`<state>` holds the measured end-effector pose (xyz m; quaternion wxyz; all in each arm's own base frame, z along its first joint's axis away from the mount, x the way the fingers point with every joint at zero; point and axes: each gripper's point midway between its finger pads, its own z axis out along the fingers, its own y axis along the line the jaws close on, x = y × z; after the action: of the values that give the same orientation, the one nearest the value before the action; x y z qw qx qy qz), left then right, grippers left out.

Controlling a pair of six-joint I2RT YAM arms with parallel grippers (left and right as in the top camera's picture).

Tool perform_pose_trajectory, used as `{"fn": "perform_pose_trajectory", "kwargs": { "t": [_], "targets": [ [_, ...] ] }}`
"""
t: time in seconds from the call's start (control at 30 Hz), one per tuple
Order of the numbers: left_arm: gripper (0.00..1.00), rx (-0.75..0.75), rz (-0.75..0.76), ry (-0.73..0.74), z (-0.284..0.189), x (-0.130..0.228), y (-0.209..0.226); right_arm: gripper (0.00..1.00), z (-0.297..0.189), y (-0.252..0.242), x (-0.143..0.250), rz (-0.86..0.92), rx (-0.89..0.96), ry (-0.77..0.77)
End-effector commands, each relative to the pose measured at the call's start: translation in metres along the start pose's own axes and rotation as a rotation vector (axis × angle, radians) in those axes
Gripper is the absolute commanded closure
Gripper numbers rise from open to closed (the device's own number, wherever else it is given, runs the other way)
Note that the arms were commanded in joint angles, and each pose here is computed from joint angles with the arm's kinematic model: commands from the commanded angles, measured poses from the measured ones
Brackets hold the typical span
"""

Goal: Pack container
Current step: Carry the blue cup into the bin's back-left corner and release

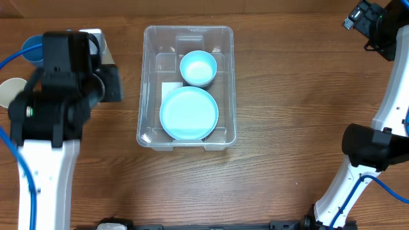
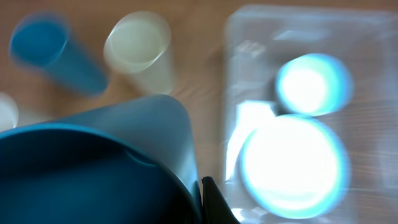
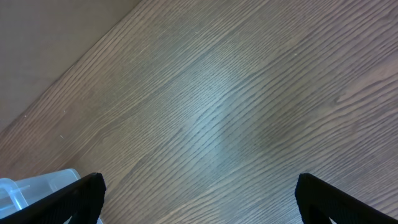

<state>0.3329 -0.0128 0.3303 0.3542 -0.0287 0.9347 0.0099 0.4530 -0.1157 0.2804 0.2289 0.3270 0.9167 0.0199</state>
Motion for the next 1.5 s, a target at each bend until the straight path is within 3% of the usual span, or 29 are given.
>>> {"fn": "perform_pose_trajectory", "kwargs": {
  "t": [0.0,0.13,0.43,0.83,1.2,1.37,1.47],
  "targets": [
    [0.96,0.155,0.101,-0.112,-0.019,-0.02,-0.057,0.0,0.0,-0.001,-0.003,0.009,0.0,-0.008],
    [0.96,0.217,0.164,-0.194,0.006,-0.049,-0.1,0.0,0.0,-0.001,-0.003,0.009,0.0,-0.008],
    [0.96,0.201,0.183,-0.095,0.119,-0.053,-0.131,0.0,0.0,-0.001,-0.003,0.009,0.0,-0.008],
    [0.96,0.143,0.166,0.066,0.21,-0.016,-0.136,0.0,0.0,-0.001,-0.003,0.009,0.0,-0.008],
    [0.96,0.102,0.119,0.052,0.242,-0.016,-0.134,0.0,0.0,-0.001,-0.003,0.009,0.0,-0.008],
    [0.87,0.09,0.117,0.039,0.242,-0.019,-0.132,0.0,0.0,-0.001,-0.003,0.009,0.0,-0.008],
    [0.6,0.091,0.116,0.028,0.243,-0.022,-0.133,0.0,0.0,-0.001,-0.003,0.009,0.0,-0.008]
  ]
}}
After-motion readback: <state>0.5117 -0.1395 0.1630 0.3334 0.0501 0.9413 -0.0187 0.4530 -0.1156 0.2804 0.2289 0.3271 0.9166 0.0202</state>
